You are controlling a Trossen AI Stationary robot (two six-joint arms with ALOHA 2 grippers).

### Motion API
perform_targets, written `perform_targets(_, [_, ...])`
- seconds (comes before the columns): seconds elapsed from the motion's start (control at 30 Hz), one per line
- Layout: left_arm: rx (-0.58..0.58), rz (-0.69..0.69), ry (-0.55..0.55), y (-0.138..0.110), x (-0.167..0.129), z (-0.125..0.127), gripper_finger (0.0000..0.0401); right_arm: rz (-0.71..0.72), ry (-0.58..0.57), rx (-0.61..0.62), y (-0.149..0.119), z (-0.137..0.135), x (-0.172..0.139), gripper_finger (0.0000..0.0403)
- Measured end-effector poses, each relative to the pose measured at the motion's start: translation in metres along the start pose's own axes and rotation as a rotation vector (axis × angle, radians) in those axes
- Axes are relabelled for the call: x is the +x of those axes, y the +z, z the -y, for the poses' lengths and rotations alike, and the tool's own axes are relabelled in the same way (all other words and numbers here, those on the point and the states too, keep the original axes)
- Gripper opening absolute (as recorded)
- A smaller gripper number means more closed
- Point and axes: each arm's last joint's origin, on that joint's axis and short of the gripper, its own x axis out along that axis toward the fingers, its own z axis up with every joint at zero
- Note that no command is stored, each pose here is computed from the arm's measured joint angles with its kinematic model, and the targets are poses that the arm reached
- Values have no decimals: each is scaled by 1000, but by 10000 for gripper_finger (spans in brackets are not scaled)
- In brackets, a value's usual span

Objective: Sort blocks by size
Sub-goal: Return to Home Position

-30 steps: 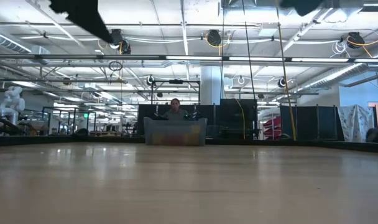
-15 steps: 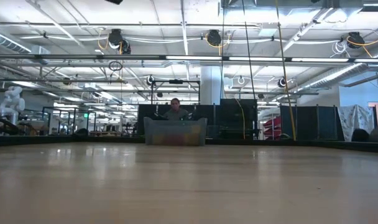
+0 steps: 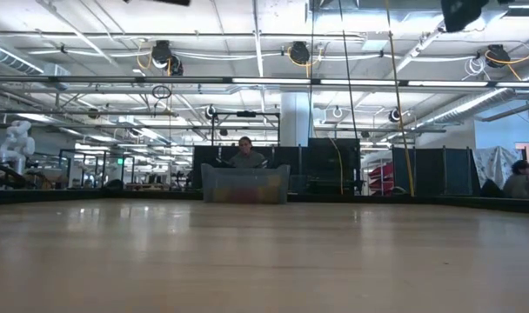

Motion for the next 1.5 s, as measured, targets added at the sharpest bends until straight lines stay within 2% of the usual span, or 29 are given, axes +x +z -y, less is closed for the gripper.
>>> perform_targets(0.17, [-28, 63, -77, -12, 19, -1, 138, 61, -49, 25, -20, 4, -2, 2])
perform_targets(0.43, [-111, 215, -174, -29, 49, -19, 138, 190, -86, 64, -62, 7, 12, 2])
perform_targets(0.63, [-135, 229, -186, -36, 65, -40, 138, 234, -94, 107, -81, 17, 17, 2])
perform_targets(0.83, [-120, 249, -162, -34, 74, -70, 138, 244, -93, 136, -83, 27, 20, 2])
perform_targets(0.97, [-136, 269, -177, -31, 67, -90, 138, 258, -89, 135, -82, 33, 21, 2])
perform_targets(1.17, [-138, 248, -139, -31, 35, -114, 138, 260, -84, 149, -82, 42, 22, 2])
perform_targets(1.33, [-169, 247, -149, -33, 6, -123, 138, 259, -67, 169, -82, 46, 22, 2])
perform_targets(1.5, [-194, 265, -172, -43, -9, -122, 138, 253, -58, 174, -83, 48, 25, 2])
